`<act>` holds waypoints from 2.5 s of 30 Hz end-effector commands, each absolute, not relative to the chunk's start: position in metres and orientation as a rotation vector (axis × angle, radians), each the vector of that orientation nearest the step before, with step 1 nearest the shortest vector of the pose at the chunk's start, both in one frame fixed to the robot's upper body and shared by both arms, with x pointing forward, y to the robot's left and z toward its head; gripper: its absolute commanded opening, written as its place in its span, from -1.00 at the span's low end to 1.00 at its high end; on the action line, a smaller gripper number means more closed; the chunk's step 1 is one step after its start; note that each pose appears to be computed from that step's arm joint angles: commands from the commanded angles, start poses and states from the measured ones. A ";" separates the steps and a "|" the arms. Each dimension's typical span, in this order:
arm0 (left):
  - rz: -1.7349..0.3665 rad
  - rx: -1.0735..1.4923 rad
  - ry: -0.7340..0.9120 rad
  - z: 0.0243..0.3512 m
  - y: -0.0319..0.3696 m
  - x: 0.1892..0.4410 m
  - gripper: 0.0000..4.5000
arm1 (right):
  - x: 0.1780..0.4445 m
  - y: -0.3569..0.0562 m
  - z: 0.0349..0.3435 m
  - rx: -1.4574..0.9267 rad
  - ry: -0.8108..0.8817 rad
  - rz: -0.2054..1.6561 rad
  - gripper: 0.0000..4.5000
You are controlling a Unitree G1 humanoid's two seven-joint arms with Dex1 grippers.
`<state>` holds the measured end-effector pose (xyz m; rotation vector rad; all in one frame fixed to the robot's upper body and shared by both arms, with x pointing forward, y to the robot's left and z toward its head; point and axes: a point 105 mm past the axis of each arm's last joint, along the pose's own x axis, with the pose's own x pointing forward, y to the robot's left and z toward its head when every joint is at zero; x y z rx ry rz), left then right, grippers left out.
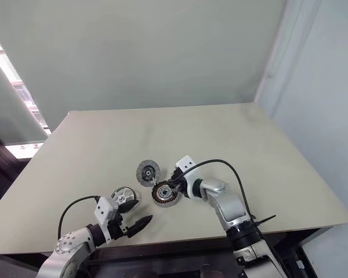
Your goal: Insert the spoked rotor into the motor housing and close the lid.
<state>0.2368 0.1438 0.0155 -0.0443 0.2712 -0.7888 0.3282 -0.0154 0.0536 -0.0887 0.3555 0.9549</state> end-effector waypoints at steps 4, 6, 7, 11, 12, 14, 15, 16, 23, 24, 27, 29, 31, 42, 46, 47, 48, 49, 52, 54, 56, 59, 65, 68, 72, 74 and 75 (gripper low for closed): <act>-0.768 -0.016 0.214 0.028 0.148 0.242 1.00 | 0.331 -0.001 0.055 -0.132 0.333 0.985 -0.68; -0.765 -0.013 0.215 0.028 0.149 0.241 1.00 | 0.331 0.001 0.052 -0.133 0.335 0.986 -0.68; -0.763 -0.012 0.215 0.028 0.150 0.241 1.00 | 0.331 0.002 0.051 -0.133 0.336 0.988 -0.68; -0.758 -0.010 0.215 0.028 0.151 0.240 1.00 | 0.332 0.006 0.047 -0.137 0.338 0.988 -0.68; -0.756 -0.010 0.214 0.028 0.151 0.239 1.00 | 0.333 0.006 0.046 -0.138 0.337 0.989 -0.68; -0.754 -0.009 0.214 0.029 0.151 0.239 1.00 | 0.334 0.008 0.045 -0.140 0.336 0.988 -0.68; -0.752 -0.009 0.214 0.029 0.151 0.239 1.00 | 0.334 0.008 0.044 -0.140 0.336 0.988 -0.68; -0.751 -0.010 0.214 0.029 0.151 0.238 1.00 | 0.334 0.009 0.044 -0.140 0.336 0.988 -0.68; -0.747 -0.007 0.213 0.030 0.151 0.238 1.00 | 0.336 0.009 0.037 -0.140 0.349 0.982 -0.68; -0.746 -0.006 0.213 0.030 0.151 0.238 1.00 | 0.336 0.009 0.037 -0.141 0.350 0.981 -0.68; -0.746 -0.005 0.213 0.031 0.151 0.238 1.00 | 0.337 0.008 0.035 -0.145 0.355 0.977 -0.68; -0.747 -0.003 0.214 0.031 0.151 0.238 1.00 | 0.337 0.008 0.033 -0.146 0.357 0.975 -0.68; -0.747 -0.001 0.215 0.031 0.151 0.237 1.00 | 0.337 0.007 0.032 -0.146 0.358 0.974 -0.68; -0.752 0.002 0.220 0.031 0.151 0.237 1.00 | 0.337 0.006 0.028 -0.154 0.366 0.967 -0.68; -0.752 0.002 0.222 0.030 0.151 0.237 1.00 | 0.337 0.006 0.026 -0.154 0.372 0.968 -0.68; -0.751 0.002 0.222 0.030 0.152 0.237 1.00 | 0.337 0.007 0.025 -0.152 0.375 0.968 -0.68; -0.752 0.002 0.223 0.030 0.151 0.237 1.00 | 0.336 0.007 0.025 -0.150 0.378 0.968 -0.68; -0.752 0.002 0.223 0.030 0.151 0.237 1.00 | 0.336 0.007 0.025 -0.148 0.380 0.969 -0.68; -0.752 0.002 0.224 0.029 0.152 0.237 1.00 | 0.336 0.007 0.024 -0.146 0.382 0.970 -0.68; -0.752 0.003 0.226 0.029 0.152 0.237 1.00 | 0.336 0.008 0.025 -0.141 0.381 0.971 -0.68; -0.753 0.005 0.227 0.028 0.152 0.236 1.00 | 0.334 0.008 0.024 -0.138 0.391 0.979 -0.36; -0.753 0.006 0.227 0.028 0.152 0.237 1.00 | 0.333 0.009 0.023 -0.140 0.398 0.989 0.04; -0.754 0.006 0.226 0.027 0.152 0.237 1.00 | 0.334 0.009 0.033 -0.110 0.360 0.987 0.99; -0.754 0.006 0.227 0.027 0.153 0.237 1.00 | 0.333 0.011 0.044 -0.081 0.334 0.996 0.99; -0.753 0.006 0.228 0.026 0.153 0.237 1.00 | 0.330 0.012 0.057 -0.066 0.309 1.015 0.99; -0.754 0.005 0.229 0.026 0.153 0.237 1.00 | 0.328 0.011 0.061 -0.066 0.300 1.023 0.99; -0.754 0.004 0.229 0.026 0.153 0.237 1.00 | 0.328 0.010 0.062 -0.069 0.294 1.024 0.92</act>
